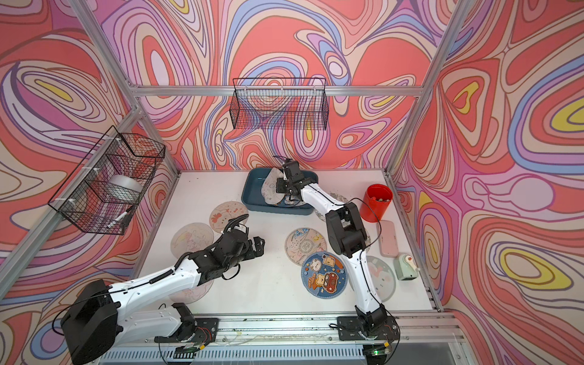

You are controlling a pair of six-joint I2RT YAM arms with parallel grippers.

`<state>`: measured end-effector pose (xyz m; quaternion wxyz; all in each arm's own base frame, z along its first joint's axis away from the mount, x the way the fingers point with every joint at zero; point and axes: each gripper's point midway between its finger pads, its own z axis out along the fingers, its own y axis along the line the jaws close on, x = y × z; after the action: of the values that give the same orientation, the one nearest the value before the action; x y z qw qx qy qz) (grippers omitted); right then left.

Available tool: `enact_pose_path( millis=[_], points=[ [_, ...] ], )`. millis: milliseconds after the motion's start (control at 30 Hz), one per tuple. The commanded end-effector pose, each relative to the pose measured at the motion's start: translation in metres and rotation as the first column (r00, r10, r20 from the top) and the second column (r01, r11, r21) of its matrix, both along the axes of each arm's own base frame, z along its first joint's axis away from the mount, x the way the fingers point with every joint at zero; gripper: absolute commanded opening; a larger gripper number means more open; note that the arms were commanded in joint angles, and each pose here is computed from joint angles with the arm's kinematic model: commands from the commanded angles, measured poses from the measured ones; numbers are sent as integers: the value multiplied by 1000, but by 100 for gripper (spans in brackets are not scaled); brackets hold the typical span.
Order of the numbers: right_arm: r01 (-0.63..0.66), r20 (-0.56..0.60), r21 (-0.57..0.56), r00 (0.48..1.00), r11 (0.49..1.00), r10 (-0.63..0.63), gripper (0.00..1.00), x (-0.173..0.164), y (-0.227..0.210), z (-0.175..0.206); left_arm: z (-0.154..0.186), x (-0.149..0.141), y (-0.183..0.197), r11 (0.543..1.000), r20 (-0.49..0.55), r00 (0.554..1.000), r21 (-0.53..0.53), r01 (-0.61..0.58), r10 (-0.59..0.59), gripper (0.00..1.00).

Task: Put the coasters into the storage box
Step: Place the coaster in the storage box.

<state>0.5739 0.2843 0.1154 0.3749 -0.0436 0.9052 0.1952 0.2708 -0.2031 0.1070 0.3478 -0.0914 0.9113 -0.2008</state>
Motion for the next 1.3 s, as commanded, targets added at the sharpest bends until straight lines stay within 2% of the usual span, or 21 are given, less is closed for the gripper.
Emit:
enact_pose_path(
  millis=[0,167,200,333,567,667,1000,1267],
  points=[
    [86,-44,-51,995,995,-88,0,5,-24,-24,0,4,0,1000,-3,1000,10,-4,4,100],
    [113,-72,-83,990,990,-119,0,5,-35,-38,-3,5,-4,1000,-13,1000,7,1,-1,100],
    [109,-78,-85,990,990,-115,7,5,-34,-40,-4,6,-4,1000,-18,1000,9,3,-2,100],
    [101,-84,-88,991,991,-108,21,4,-34,-38,-5,6,-8,1000,-27,1000,1,10,-10,100],
    [113,-37,-105,992,988,-118,48,4,-41,-14,-8,5,-10,1000,-37,999,-4,19,-19,100],
    [125,-11,-116,992,985,-127,56,2,-46,1,-9,5,-11,1000,-40,999,-5,23,-23,100],
    [145,79,-95,987,985,-138,57,-31,-65,62,-12,7,-27,996,-52,995,-31,80,-82,100],
    [123,25,-99,992,987,-121,57,-83,-83,67,-18,11,-49,987,-83,984,-50,152,-156,100]
  ],
)
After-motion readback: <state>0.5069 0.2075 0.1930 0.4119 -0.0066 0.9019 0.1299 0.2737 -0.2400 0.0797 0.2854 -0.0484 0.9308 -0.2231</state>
